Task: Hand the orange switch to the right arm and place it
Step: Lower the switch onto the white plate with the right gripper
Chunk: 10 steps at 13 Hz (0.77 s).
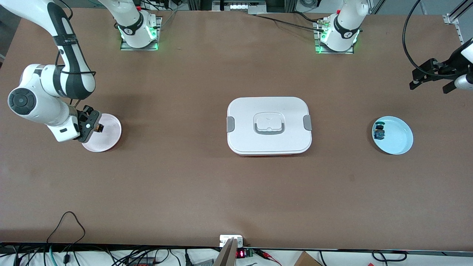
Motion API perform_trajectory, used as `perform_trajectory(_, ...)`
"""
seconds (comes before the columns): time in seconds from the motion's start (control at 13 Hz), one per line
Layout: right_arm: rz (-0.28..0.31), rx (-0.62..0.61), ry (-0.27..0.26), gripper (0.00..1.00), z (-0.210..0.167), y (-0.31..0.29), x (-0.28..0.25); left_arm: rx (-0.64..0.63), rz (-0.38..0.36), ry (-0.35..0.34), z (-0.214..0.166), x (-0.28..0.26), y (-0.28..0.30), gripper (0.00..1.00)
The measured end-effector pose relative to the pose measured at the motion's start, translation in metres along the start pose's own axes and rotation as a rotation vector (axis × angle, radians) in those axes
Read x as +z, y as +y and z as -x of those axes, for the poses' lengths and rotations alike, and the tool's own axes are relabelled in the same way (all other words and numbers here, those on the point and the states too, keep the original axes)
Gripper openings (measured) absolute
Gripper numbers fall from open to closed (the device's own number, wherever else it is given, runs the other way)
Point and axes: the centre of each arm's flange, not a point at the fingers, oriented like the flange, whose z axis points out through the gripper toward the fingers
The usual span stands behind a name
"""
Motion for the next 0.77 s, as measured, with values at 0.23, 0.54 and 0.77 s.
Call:
perform_trajectory(0.23,0.019,-0.049,0.0,0.43,-0.001,-0.007,0.018,-0.055,-0.006,-0.017,0.0,0.008,-0.022,1.0)
perform_trajectory(0.54,0.054,-0.143,-0.012,0.43,-0.002,-0.003,0.027,-0.103,-0.008,-0.028,-0.003,0.016,-0.05,1.0)
perform_trajectory(0.77,0.055,-0.168,-0.007,0.43,0.009,0.0,0.045,-0.096,-0.02,-0.033,-0.008,0.019,-0.049,1.0)
